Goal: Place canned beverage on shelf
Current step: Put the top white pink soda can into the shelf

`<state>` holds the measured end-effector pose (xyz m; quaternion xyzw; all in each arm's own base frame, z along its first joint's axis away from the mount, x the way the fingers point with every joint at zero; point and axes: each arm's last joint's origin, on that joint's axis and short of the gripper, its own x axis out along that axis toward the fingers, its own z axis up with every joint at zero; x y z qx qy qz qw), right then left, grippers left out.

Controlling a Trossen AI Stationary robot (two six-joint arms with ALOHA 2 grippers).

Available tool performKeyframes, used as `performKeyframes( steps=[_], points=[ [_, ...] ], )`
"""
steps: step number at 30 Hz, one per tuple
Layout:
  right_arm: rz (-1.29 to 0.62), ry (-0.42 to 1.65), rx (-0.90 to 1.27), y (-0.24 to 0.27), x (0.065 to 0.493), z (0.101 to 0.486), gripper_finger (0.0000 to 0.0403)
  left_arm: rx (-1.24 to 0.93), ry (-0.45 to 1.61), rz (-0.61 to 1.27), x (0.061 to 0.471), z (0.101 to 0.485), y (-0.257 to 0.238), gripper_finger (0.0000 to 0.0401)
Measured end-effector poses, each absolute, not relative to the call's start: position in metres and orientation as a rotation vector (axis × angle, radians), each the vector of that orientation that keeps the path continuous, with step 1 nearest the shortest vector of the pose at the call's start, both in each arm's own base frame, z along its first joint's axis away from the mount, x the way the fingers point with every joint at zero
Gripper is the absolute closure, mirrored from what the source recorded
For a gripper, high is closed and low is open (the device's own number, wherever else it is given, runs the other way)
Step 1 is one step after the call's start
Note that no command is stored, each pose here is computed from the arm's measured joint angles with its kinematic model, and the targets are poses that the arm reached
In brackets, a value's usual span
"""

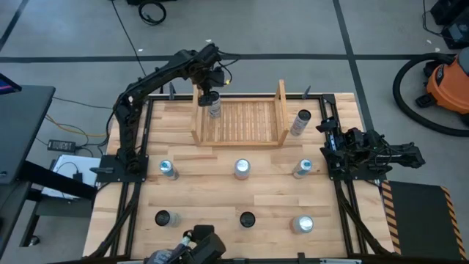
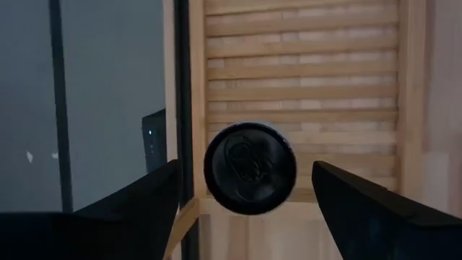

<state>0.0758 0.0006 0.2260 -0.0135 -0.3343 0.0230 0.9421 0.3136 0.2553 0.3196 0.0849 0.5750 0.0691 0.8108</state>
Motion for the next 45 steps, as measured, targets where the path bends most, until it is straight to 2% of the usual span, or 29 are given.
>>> performKeyframes(
  steps=[8,21,29,45],
  points=[
    [0.046,-0.681,-0.027,0.001,0.076,0.226,0.0036,0.001,1.174,0.263,0.311,0.343,0.228,0.009],
    [0.047,-0.681,-0.027,0.001,0.076,0.226,0.0036,0.01,1.249,0.123,0.312,0.362,0.163,0.009],
    [0.046,-0.682,-0.027,0.001,0.076,0.226,0.0036,-0.088,1.287,0.146,0.29,0.384,0.134,0.009],
    [0.05,-0.717,-0.03,0.001,0.074,0.229,0.0036,-0.113,1.113,0.169,0.239,0.438,0.078,0.009]
  ],
)
